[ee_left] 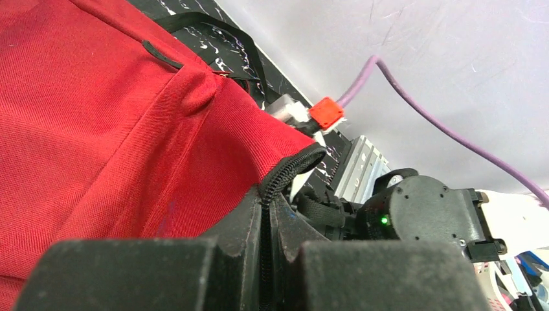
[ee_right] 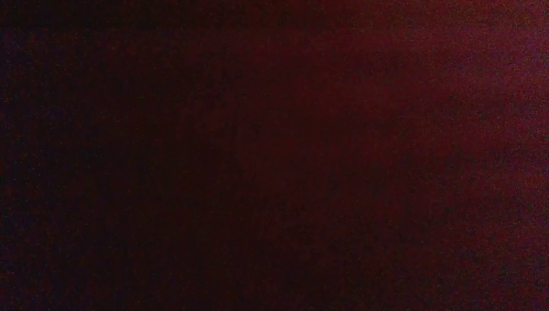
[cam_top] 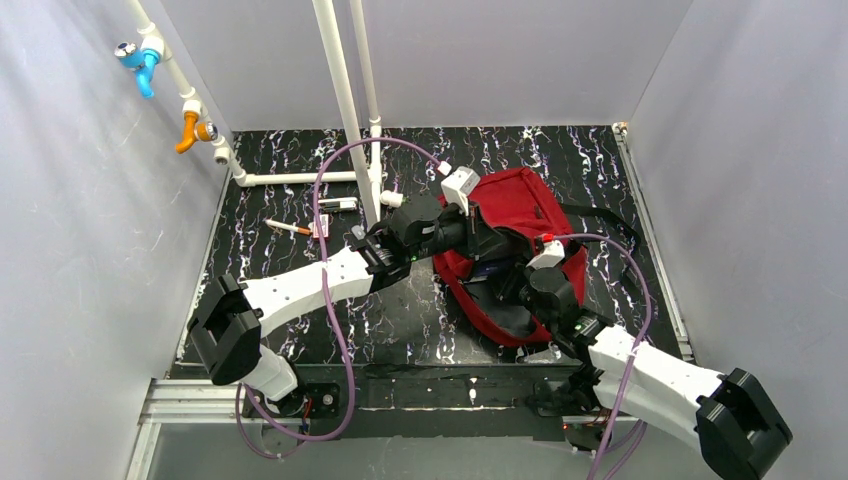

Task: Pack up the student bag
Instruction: Place the book in the student bag.

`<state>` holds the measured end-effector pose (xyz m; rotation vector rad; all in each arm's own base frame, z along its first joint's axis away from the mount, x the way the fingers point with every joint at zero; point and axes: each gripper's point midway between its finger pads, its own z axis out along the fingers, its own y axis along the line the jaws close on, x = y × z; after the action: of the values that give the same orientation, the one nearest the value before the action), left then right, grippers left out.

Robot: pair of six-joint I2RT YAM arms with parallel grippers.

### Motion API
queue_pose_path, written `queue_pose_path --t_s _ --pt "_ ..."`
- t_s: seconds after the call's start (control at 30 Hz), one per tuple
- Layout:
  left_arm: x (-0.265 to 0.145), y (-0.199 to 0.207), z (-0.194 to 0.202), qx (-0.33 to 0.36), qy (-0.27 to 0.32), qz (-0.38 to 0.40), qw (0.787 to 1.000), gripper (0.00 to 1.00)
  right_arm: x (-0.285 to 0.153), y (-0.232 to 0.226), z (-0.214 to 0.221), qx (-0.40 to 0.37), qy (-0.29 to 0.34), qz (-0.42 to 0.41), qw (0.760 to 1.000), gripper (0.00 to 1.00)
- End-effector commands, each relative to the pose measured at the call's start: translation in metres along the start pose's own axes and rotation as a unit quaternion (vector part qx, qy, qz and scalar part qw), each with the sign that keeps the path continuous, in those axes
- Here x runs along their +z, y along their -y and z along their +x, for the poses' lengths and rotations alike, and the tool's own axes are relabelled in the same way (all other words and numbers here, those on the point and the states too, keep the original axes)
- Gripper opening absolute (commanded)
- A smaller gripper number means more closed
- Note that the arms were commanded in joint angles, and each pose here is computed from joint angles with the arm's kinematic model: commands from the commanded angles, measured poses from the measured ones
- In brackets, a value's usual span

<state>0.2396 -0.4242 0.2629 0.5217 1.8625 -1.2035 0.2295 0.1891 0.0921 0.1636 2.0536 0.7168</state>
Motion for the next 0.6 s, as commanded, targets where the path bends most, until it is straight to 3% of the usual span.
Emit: queue_pose_path --t_s 0.0,0.17,0.33,0.43,0.57 --pt "-0.013 0.013 -0.014 0.001 0.017 0.022 1.0 0.0 -0.005 -0.032 -0.085 -0.034 0.174 -0.042 0.983 0.3" --pt "-0.012 0.009 -0.009 0.007 0.011 0.018 1.0 0.0 -0.004 -0.021 -0.076 -0.044 0.16 -0.023 0.986 0.34" --pt "-0.015 0.002 -0.004 0.028 0.006 0.005 1.0 0.0 -0.016 -0.002 -0.052 -0.049 0.076 0.03 0.995 0.53" --pt "-0.02 -0.008 0.0 0.042 -0.003 -0.016 0.999 0.0 -0.037 0.005 -0.038 -0.065 0.011 0.05 0.997 0.73" --pt "-0.02 -0.018 0.006 0.044 -0.011 -0.031 0.998 0.0 -0.075 0.01 -0.031 -0.059 -0.059 0.083 0.993 0.78"
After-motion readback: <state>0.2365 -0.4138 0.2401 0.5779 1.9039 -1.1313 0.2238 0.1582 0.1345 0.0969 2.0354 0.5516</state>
